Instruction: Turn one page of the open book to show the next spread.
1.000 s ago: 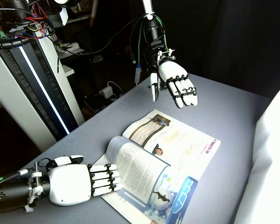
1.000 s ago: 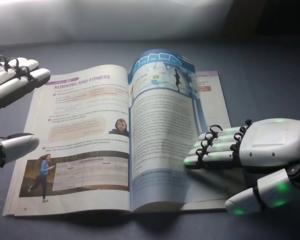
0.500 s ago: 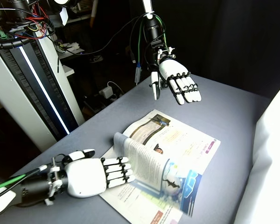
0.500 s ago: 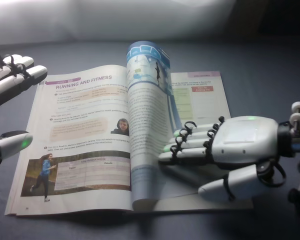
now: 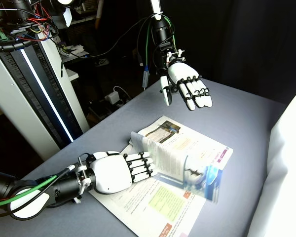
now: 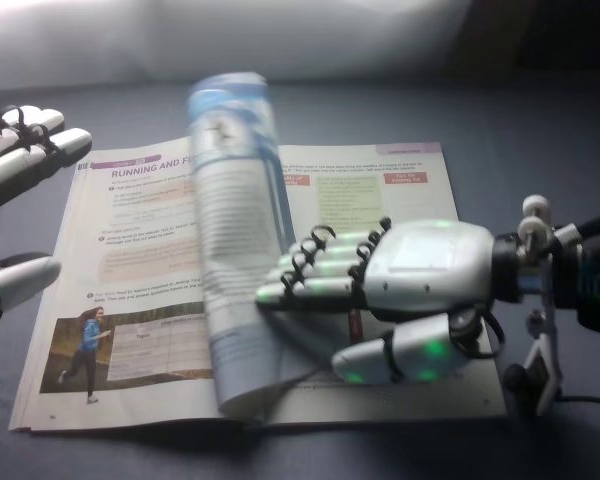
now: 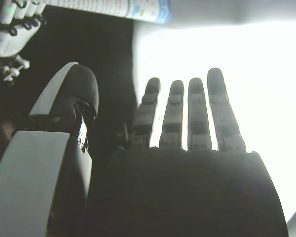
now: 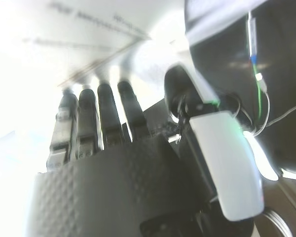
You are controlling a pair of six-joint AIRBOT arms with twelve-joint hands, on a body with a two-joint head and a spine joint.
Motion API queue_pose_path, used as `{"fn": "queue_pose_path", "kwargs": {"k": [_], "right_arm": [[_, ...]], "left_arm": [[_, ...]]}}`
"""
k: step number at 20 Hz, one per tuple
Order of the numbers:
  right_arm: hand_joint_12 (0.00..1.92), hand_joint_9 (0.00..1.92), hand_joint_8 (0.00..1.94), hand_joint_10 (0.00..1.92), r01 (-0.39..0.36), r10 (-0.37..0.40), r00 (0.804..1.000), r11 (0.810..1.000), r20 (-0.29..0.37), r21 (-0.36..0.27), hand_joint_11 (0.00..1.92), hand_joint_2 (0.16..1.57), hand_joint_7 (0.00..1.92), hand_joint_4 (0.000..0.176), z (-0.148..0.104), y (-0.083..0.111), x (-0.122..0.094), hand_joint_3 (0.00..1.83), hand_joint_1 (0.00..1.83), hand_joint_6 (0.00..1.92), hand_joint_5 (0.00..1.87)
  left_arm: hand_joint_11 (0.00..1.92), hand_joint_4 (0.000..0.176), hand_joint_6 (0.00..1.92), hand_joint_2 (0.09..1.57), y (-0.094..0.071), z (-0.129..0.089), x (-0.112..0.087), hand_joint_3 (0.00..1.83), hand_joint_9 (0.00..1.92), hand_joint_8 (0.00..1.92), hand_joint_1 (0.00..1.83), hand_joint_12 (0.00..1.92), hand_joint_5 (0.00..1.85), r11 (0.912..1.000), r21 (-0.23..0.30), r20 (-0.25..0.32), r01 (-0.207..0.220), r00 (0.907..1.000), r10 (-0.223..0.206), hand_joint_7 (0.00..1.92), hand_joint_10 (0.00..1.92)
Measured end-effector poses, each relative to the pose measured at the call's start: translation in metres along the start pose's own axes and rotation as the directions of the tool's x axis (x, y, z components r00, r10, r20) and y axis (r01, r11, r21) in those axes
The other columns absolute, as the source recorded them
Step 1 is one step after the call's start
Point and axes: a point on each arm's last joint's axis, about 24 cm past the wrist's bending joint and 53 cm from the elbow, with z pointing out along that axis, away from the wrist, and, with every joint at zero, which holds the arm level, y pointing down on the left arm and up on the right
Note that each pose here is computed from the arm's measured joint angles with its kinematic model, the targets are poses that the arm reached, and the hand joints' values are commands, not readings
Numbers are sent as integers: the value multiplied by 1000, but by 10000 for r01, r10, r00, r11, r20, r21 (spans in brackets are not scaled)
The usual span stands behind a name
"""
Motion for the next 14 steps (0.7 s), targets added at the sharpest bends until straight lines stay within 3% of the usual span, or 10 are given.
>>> {"fn": "queue_pose_path", "kwargs": {"k": [1, 2, 3, 4, 5, 6, 7, 10, 11, 14], "right_arm": [[0, 0, 0, 0, 29, -28, 9999, 9999, 117, -168, 0, 1511, 0, 0, 2, 5, -5, 0, 0, 0, 22], [0, 0, 0, 0, 56, -49, 9997, 9994, 220, -337, 0, 1516, 0, 0, 5, 10, -9, 0, 0, 0, 4], [0, 0, 0, 0, 143, -128, 9995, 9985, 288, -519, 0, 1517, 0, 0, 10, 16, -12, 0, 0, 0, 0], [0, 0, 0, 0, 183, -161, 9993, 9976, 337, -661, 0, 1519, 0, 0, 15, 22, -15, 0, 0, 0, 0], [0, 0, 0, 0, 276, -249, 9991, 9964, 345, -808, 0, 1519, 0, 0, 19, 27, -16, 0, 0, 0, 0], [0, 0, 0, 0, 341, -302, 9987, 9943, 404, -1014, 0, 1511, 0, 0, 25, 35, -19, 0, 0, 0, 0], [0, 0, 0, 0, 346, -297, 9986, 9924, 435, -1183, 0, 1517, 0, 0, 30, 41, -20, 0, 0, 0, 0], [0, 0, 0, 0, 584, -526, 9979, 9837, 389, -1702, 0, 1510, 0, 0, 46, 59, -19, 0, 0, 0, 0], [0, 0, 0, 0, 630, -561, 9976, 9796, 411, -1911, 0, 1502, 0, 0, 51, 67, -19, 0, 0, 0, 0], [0, 0, 0, 0, 741, -597, 9963, 9605, 615, -2681, 0, 1474, 0, 0, 62, 95, -26, 0, 0, 0, 0]], "left_arm": [[0, 30, 1, 1503, 1, -2, -2, 13, 0, 0, 249, 437, 57, 10000, -14, 74, -3, 10000, 3, 0, 0], [0, 47, 1, 1537, 2, -4, -3, 15, 0, 0, 195, 337, 52, 10000, -59, 102, -26, 9999, 26, 0, 0], [0, 51, 1, 1546, 4, -7, -5, 8, 0, 0, 188, 290, 51, 9998, -188, 162, -32, 9999, 35, 0, 0], [0, 38, 2, 1570, 6, -9, -7, 56, 0, 0, 220, 232, 56, 9996, -261, 190, -147, 9997, 152, 0, 0], [0, 38, 2, 1570, 6, -11, -10, 56, 0, 0, 220, 232, 56, 9994, -282, 294, -212, 9993, 220, 0, 0], [0, 33, 4, 1571, 6, -12, -13, 75, 0, 0, 40, 292, 76, 9994, -280, 446, -210, 9988, 222, 0, 0], [0, 30, 5, 1571, 5, -13, -16, 70, 0, 0, 7, 302, 83, 9993, -319, 561, -178, 9982, 195, 0, 0], [0, 25, 1, 1571, 7, -18, -27, 119, 0, 0, 0, 199, 83, 9988, -396, 968, -285, 9948, 322, 0, 0], [0, 31, 0, 1571, 9, -22, -31, 106, 0, 0, 0, 193, 80, 9983, -511, 1134, -293, 9929, 350, 0, 0], [0, 20, 2, 1558, 15, -33, -49, 9, 0, 0, 0, 266, 91, 9952, -819, 1632, -537, 9843, 666, 0, 0]]}}
